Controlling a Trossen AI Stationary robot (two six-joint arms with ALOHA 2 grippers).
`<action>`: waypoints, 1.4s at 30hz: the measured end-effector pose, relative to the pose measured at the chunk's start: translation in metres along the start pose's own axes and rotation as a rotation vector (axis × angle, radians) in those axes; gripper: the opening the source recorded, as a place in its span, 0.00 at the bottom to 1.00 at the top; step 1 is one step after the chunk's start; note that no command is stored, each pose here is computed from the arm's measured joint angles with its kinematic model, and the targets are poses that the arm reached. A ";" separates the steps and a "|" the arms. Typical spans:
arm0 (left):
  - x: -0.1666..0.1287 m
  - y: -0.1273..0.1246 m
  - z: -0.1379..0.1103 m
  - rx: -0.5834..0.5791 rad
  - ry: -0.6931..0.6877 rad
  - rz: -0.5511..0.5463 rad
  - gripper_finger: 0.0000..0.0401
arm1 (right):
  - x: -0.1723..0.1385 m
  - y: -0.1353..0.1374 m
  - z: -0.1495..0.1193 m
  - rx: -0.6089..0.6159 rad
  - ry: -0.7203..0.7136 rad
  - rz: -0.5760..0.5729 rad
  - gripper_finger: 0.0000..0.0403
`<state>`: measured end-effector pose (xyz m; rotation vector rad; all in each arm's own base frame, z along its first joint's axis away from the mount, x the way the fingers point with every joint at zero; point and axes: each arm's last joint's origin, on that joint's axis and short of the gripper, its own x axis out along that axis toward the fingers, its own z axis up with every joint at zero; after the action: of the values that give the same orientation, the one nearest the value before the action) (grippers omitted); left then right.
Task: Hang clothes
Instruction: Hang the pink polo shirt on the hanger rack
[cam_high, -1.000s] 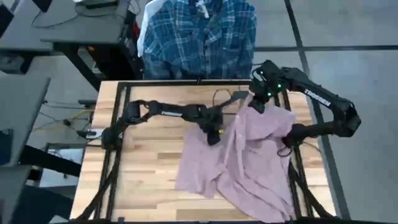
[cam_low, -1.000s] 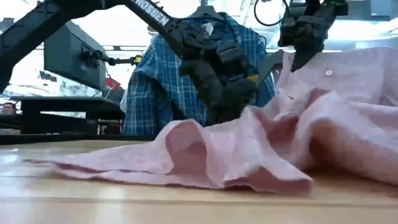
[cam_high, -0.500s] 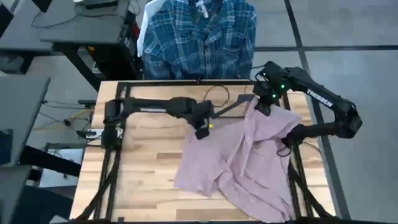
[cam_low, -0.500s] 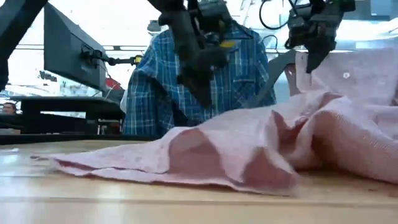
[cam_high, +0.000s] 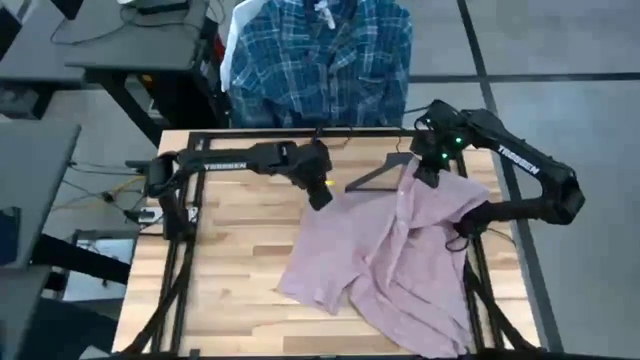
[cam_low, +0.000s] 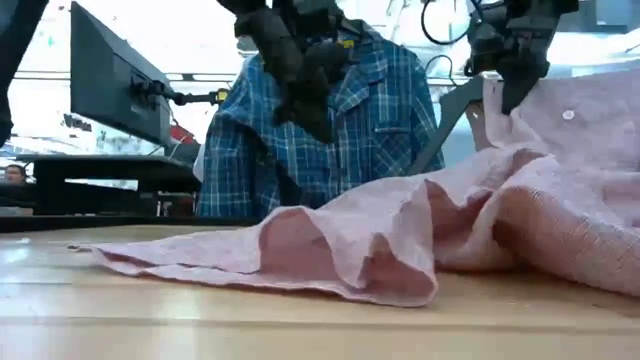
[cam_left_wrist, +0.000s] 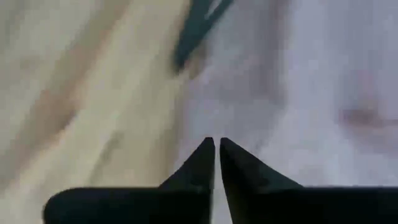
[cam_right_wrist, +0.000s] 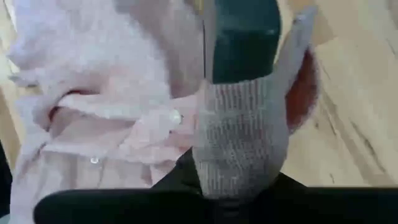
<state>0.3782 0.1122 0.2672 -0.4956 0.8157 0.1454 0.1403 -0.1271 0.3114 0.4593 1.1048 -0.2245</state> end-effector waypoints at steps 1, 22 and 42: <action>0.000 0.006 0.002 -0.008 -0.018 -0.030 0.12 | -0.001 0.000 0.000 0.003 -0.004 -0.001 0.05; 0.133 0.054 -0.042 -0.050 0.072 -0.099 0.33 | -0.002 -0.001 0.003 0.061 -0.022 -0.009 0.05; 0.031 0.009 -0.064 0.032 0.230 0.269 0.00 | -0.035 0.019 -0.021 0.059 -0.104 0.021 0.05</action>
<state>0.3542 0.0879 0.2045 -0.3749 1.1076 0.3271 0.1155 -0.1029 0.3401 0.5062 0.9933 -0.2598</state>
